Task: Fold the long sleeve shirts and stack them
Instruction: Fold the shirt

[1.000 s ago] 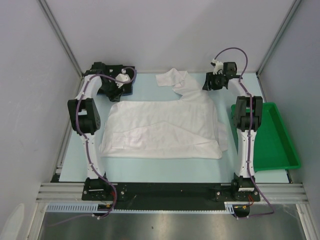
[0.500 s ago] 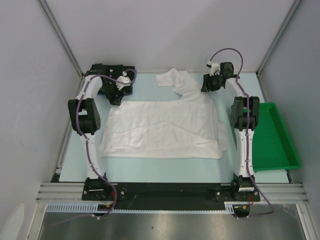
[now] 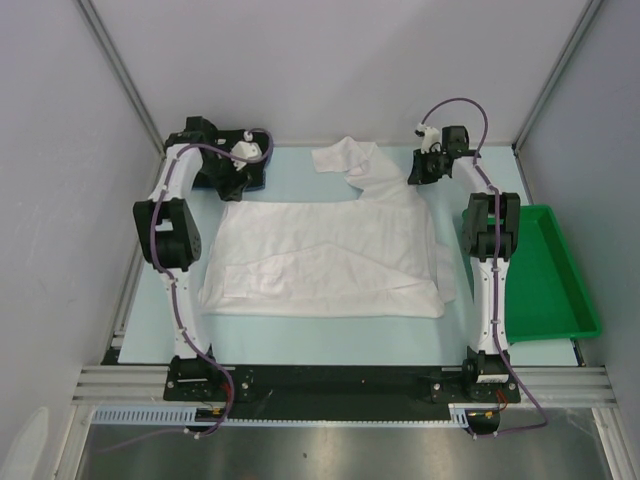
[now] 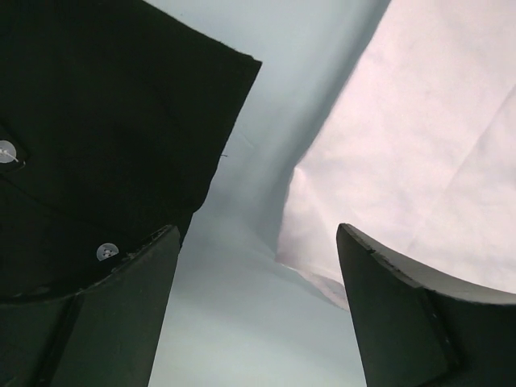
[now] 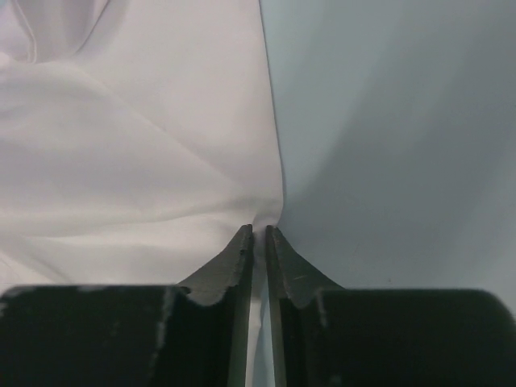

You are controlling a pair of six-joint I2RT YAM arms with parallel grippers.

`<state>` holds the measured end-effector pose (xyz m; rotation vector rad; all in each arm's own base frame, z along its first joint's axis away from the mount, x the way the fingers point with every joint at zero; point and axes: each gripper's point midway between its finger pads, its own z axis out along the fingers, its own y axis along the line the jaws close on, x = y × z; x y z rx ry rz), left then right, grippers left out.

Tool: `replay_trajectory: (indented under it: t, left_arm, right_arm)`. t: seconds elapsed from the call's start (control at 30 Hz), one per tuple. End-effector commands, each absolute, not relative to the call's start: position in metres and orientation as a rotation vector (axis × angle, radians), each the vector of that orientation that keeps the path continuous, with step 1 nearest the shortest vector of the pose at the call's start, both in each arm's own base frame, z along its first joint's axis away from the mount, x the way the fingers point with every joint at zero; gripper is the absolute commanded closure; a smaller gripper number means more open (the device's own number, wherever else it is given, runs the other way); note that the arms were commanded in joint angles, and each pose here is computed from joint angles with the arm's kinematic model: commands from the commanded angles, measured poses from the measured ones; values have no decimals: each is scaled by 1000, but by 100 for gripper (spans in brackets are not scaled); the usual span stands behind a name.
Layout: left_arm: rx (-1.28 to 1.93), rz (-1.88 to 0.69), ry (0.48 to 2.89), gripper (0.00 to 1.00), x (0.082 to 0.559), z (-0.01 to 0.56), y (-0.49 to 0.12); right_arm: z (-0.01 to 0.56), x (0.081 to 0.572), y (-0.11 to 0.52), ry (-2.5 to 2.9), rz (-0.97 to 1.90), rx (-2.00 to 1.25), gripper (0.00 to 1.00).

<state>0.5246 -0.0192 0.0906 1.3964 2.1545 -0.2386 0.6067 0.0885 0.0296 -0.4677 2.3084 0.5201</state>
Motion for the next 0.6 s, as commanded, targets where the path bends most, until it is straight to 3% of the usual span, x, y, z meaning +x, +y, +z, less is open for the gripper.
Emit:
replay_trajectory:
  t: [0.0, 0.17, 0.3, 0.47, 0.57]
  left_arm:
    - [1466, -275, 2072, 15, 512, 123, -42]
    - [1490, -192, 2164, 15, 522, 84, -24]
    - [1539, -157, 2176, 20, 530, 61, -11]
    - [1589, -119, 2180, 32, 533, 50, -3]
    - [1591, -109, 2180, 46, 533, 51, 0]
  right_arm:
    - [55, 607, 99, 2267, 558, -458, 86]
    - [61, 607, 103, 2246, 602, -453, 99]
    - [72, 607, 109, 2220, 670, -432, 100]
    - [89, 609, 112, 2178, 728, -398, 100]
    - [99, 609, 114, 2155, 756, -379, 100]
